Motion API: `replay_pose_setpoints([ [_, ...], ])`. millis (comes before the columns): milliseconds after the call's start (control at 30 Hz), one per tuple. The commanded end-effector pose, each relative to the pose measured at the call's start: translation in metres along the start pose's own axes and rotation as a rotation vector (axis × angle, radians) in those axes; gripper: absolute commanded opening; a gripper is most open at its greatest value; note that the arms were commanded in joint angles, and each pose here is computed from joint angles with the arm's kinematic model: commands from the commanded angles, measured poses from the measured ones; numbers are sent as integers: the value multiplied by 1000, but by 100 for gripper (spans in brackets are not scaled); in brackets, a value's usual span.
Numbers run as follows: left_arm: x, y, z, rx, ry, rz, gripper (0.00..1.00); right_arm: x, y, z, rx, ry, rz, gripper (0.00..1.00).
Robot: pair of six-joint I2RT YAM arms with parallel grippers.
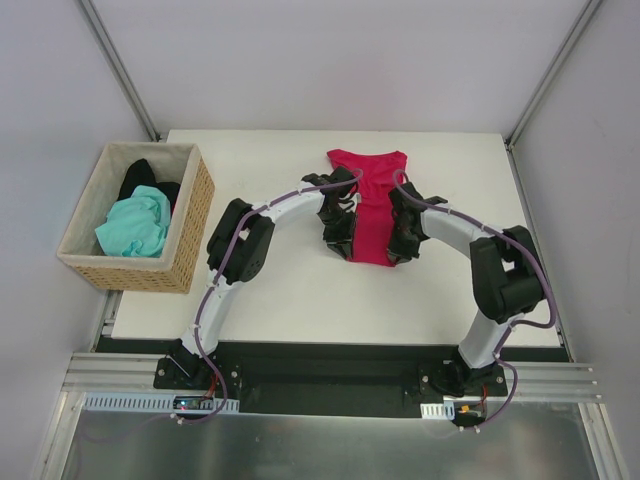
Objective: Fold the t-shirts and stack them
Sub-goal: Grab one side of the 2/3 rectangular tshirt with both arms
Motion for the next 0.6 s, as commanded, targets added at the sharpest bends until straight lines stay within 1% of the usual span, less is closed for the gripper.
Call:
replay_pose_setpoints([
  [0, -5, 2, 1, 18, -1, 1, 15, 6, 7, -2, 28, -1, -11, 8],
  [33, -5, 2, 1, 19, -2, -1, 7, 6, 7, -2, 27, 0, -13, 6],
  [100, -6, 3, 2, 21, -2, 0, 1, 4, 6, -4, 27, 7, -18, 1],
  [333, -9, 5, 3, 26, -4, 7, 0, 2, 5, -3, 28, -3, -25, 1],
  [567, -9, -7, 24, 3, -49, -20, 0, 9, 7, 17, 29, -59, -17, 1],
])
Point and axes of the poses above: each gripper's point midway between its finger pads, its own z axis back along the fingers, its own y axis along the line the jaws close on, x = y × z, the point moved 3 cm from there along z, back along the fingers, and after that the axes turned 10 degrees about z, right-handed, at the moved point
